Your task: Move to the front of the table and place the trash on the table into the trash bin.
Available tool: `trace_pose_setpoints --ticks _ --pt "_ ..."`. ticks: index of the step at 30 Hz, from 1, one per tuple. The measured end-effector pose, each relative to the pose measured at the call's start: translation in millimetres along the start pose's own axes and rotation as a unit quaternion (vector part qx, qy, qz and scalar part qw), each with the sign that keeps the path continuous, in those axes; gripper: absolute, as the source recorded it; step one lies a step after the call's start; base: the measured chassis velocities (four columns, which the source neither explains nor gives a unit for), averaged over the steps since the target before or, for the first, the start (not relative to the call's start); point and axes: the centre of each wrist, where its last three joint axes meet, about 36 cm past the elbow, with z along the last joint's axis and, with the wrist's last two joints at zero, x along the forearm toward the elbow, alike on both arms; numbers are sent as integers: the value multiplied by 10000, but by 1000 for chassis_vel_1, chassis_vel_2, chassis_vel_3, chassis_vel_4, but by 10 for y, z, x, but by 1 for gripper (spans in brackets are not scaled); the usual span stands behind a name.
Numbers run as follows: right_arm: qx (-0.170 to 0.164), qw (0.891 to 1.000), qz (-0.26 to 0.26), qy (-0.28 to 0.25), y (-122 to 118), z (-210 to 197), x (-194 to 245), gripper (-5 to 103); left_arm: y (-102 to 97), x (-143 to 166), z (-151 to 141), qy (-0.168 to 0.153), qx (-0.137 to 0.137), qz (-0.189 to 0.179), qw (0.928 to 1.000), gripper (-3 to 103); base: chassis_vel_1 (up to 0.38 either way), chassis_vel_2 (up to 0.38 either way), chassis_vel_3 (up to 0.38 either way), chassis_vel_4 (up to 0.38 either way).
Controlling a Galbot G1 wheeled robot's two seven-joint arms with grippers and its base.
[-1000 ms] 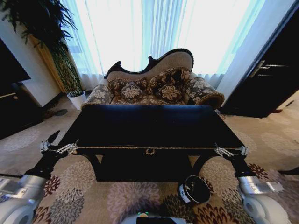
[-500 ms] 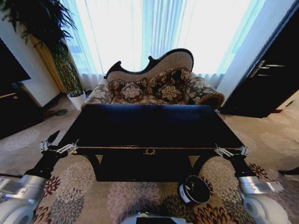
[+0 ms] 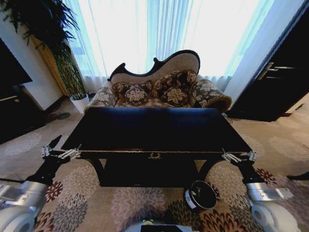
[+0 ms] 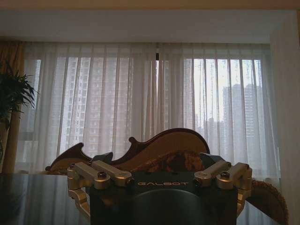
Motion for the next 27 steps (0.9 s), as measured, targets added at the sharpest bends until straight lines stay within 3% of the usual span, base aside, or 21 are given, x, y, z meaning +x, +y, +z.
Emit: trace_pose_setpoints --ticks 27 --pt "1 10000 1 -5 0 0 0 100 0 0 0 0 0 0 10000 100 45 -49 -44 41"
